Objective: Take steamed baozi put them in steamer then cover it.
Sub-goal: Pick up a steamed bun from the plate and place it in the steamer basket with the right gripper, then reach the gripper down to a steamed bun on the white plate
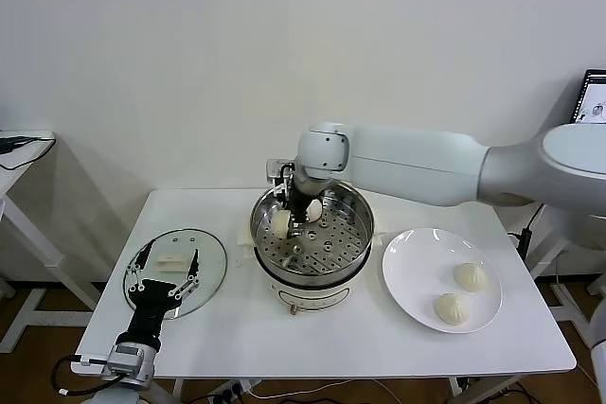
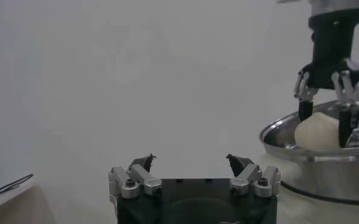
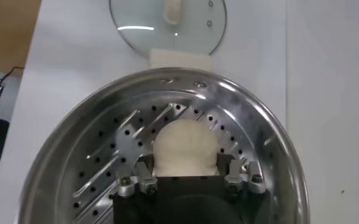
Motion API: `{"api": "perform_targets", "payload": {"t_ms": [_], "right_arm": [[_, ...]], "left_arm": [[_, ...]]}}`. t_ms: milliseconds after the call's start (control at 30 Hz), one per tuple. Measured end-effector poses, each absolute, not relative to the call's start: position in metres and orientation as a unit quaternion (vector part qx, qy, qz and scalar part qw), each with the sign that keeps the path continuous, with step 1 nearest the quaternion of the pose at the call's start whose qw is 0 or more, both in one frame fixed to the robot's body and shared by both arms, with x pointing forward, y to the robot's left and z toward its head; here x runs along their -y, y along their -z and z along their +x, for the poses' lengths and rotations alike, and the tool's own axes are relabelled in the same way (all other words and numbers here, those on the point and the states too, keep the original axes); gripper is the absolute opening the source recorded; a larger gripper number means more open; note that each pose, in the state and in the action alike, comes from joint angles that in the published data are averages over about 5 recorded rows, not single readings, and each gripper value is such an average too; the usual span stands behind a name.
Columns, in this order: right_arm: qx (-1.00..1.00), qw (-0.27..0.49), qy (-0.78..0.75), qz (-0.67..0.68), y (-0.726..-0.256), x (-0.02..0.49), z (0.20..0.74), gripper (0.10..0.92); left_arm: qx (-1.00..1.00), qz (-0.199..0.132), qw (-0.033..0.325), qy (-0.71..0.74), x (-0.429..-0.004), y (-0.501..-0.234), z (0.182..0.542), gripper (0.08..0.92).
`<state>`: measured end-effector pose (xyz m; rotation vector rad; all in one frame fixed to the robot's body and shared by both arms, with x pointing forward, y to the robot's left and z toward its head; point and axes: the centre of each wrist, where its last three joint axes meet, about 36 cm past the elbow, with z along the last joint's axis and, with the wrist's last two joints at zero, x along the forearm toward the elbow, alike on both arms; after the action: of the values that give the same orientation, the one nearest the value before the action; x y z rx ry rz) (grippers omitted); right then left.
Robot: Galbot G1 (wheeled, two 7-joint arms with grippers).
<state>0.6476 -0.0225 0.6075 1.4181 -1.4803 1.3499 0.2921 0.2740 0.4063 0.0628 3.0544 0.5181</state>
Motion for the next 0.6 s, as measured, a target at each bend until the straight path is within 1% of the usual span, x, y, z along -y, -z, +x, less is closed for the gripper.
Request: {"api": "perform_targets", "payload": {"t_ms": [67,133,233,300,467,600], "right_arm": [[0.566,0.337,-0.519,0.545,-0.604,0.019,0.648,0.694],[0.565,0.338,-0.519,0.545,-0.602,0.017,0.649,0.722],[0.565,0.338,-0.519,0.545,-0.601,0.015,0.649,0.786],[0.565,0.338,-0.518,0.546,-0.602,0.016,0.649,0.812],[0.569,0.334,-0.514,0.549,-0.613,0.028,0.649,0.822],[0.575,0.327,-0.513,0.547,-0.634,0.057,0.650,0.823]], "left_arm": [[-0.986,0.021,0.022,-0.166,-0.273,-0.406,0.292,0.823],[-0.986,0.021,0.022,-0.165,-0.273,-0.406,0.292,0.823],[-0.986,0.022,0.022,-0.165,-0.272,-0.406,0.292,0.823],[-0.986,0.022,0.022,-0.165,-0.271,-0.406,0.292,0.823],[-0.986,0.023,0.022,-0.164,-0.270,-0.406,0.292,0.823],[-0.986,0.022,0.022,-0.165,-0.270,-0.407,0.291,0.823]]}}
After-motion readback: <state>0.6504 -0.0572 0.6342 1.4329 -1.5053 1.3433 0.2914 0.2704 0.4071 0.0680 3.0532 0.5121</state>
